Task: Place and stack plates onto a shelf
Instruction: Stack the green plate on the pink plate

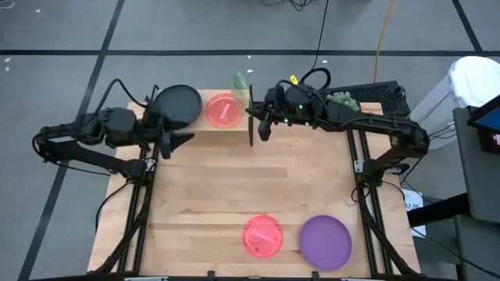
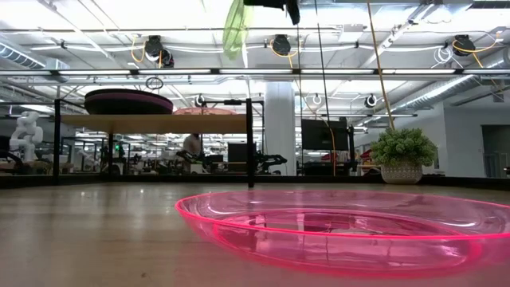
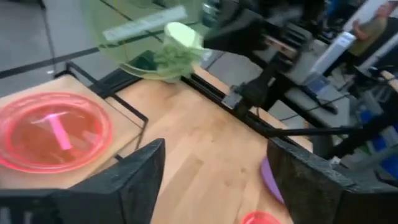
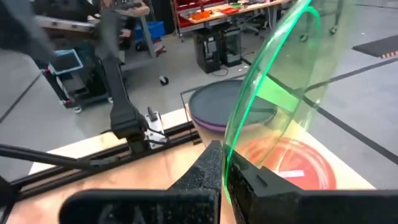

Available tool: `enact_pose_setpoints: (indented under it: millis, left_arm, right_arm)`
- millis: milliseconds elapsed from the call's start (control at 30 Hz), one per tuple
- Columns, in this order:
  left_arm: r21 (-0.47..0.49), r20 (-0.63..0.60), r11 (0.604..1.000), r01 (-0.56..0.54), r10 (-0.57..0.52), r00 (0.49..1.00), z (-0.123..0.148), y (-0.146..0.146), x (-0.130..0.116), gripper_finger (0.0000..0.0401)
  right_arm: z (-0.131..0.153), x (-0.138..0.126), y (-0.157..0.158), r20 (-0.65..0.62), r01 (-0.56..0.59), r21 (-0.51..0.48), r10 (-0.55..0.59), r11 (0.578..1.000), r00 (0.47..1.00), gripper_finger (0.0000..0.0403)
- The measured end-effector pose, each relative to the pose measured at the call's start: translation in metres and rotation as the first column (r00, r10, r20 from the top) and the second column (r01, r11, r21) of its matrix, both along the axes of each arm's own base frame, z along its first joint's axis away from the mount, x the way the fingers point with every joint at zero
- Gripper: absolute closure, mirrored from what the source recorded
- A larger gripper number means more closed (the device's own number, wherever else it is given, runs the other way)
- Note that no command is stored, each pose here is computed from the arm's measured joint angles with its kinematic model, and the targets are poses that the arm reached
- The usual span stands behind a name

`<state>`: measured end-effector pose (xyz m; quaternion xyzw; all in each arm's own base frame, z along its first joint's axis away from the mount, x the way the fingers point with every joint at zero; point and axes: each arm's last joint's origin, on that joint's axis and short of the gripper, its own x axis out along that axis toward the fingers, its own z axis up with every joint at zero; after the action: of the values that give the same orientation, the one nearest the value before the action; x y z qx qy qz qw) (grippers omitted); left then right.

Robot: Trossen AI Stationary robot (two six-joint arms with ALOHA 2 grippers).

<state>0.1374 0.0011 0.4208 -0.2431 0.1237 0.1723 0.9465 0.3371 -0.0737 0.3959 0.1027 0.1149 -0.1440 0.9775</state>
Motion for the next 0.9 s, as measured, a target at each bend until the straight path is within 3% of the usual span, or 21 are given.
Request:
enact_pose_setpoints:
  millis: [267, 400, 500, 567, 733, 900]
  left_arm:
    - [0.032, -0.016, 0.996, 0.087, -0.086, 0.996, -0.016, -0.002, 0.007, 0.0195]
    - [0.109, -0.053, 0.992, 0.061, -0.055, 0.997, -0.018, -0.001, 0.007, 0.0243]
    - [0.229, -0.105, 0.971, 0.071, -0.047, 0.993, -0.019, 0.001, 0.006, 0.0269]
    - [0.253, -0.123, 0.965, 0.063, -0.033, 0.992, -0.020, 0.001, 0.006, 0.0276]
    - [0.161, -0.130, 0.987, 0.024, -0.003, 0.991, -0.023, 0.001, 0.004, 0.0279]
    - [0.204, -0.253, 0.973, 0.113, -0.059, 0.966, -0.032, -0.001, -0.002, 0.0279]
  right_arm:
    - [-0.008, 0.003, -0.017, -0.024, 0.035, 0.008, -0.035, 0.999, 0.999, 0.0403]
    - [-0.019, 0.013, -0.019, -0.048, 0.040, 0.018, -0.039, 0.999, 0.998, 0.0403]
    - [-0.029, 0.023, -0.023, -0.042, 0.094, 0.059, -0.091, 0.994, 0.995, 0.0403]
    - [-0.037, 0.032, -0.026, -0.020, 0.134, 0.121, -0.133, 0.984, 0.991, 0.0403]
    - [-0.046, 0.054, -0.028, 0.106, 0.100, 0.185, -0.121, 0.978, 0.987, 0.0403]
    - [-0.045, 0.055, -0.028, 0.132, 0.094, 0.214, -0.124, 0.972, 0.983, 0.0403]
